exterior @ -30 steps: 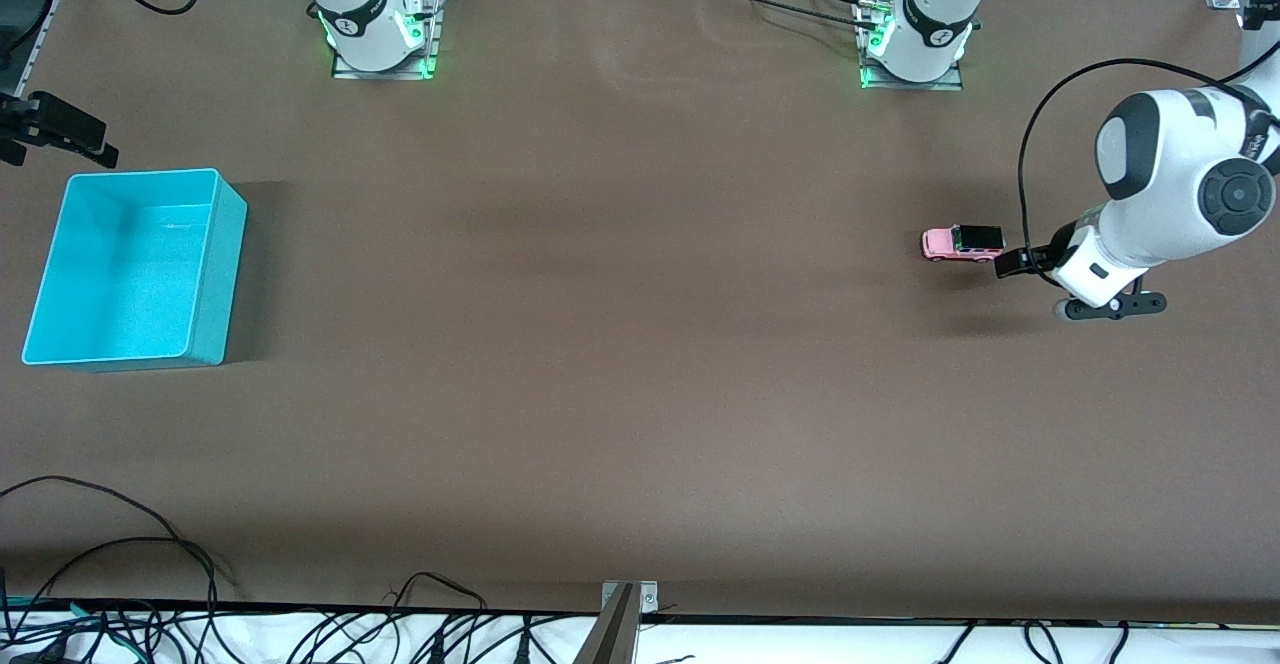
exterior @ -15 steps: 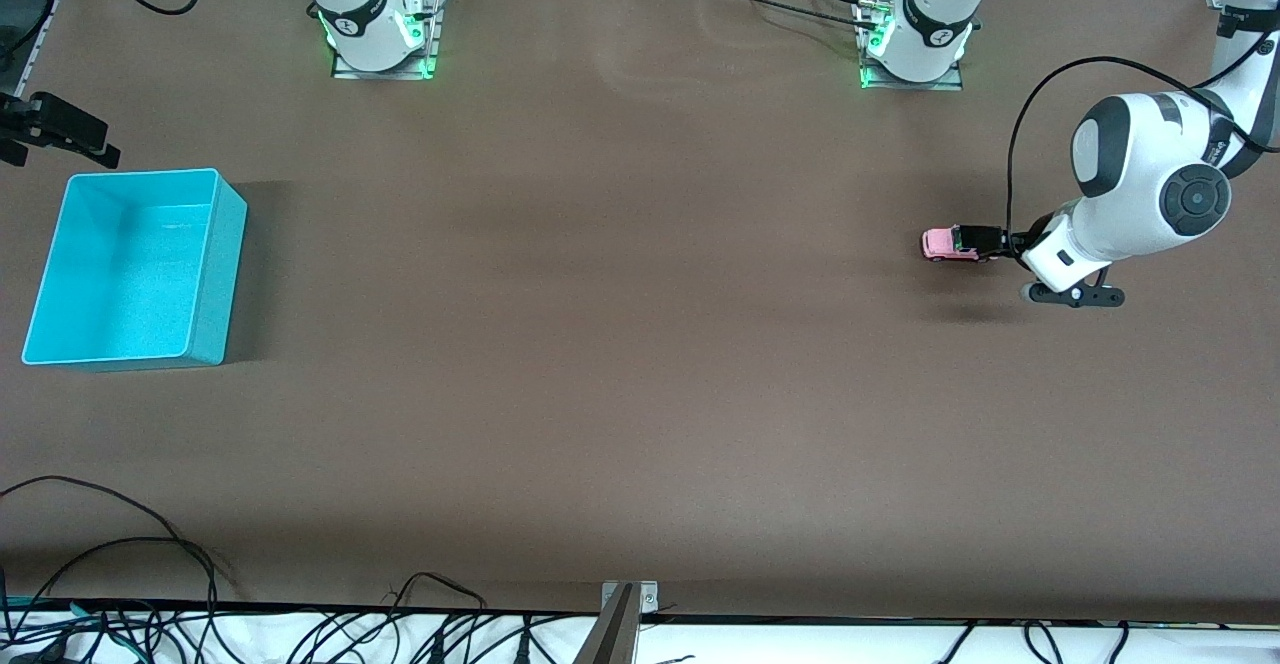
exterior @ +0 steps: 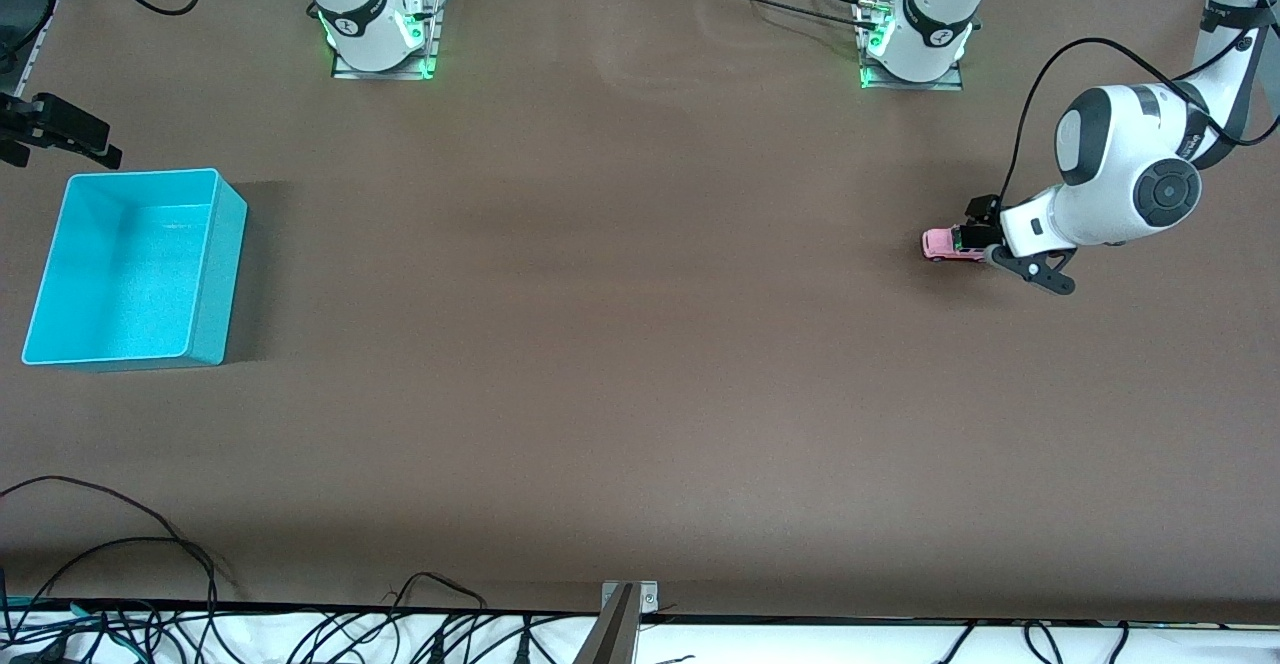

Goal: Wind and store pink jeep toy

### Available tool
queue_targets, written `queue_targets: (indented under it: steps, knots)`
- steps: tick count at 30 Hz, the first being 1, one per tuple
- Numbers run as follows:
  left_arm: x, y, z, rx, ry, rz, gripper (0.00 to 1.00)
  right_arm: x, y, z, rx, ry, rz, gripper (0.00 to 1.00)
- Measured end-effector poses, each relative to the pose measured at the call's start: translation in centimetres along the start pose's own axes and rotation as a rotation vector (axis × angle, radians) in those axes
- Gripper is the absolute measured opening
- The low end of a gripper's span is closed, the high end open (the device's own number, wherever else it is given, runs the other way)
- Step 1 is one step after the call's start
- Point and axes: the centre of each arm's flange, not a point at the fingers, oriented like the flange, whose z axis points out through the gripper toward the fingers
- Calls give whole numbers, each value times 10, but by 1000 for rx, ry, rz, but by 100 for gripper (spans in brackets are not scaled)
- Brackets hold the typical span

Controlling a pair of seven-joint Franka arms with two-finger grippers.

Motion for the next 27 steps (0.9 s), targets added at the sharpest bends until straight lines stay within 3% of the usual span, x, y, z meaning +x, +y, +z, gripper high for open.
queue_targets:
  steps: [8,15,27]
  knots:
    - [-6,1,8,24,32,308,100,0,0,0,0,-2,0,100]
    - [-15,1,35,92,98,537,100,0,-2,1,0,-3,-3,100]
    - [-22,8,53,122,112,690,100,0,-4,1,0,-4,-7,100]
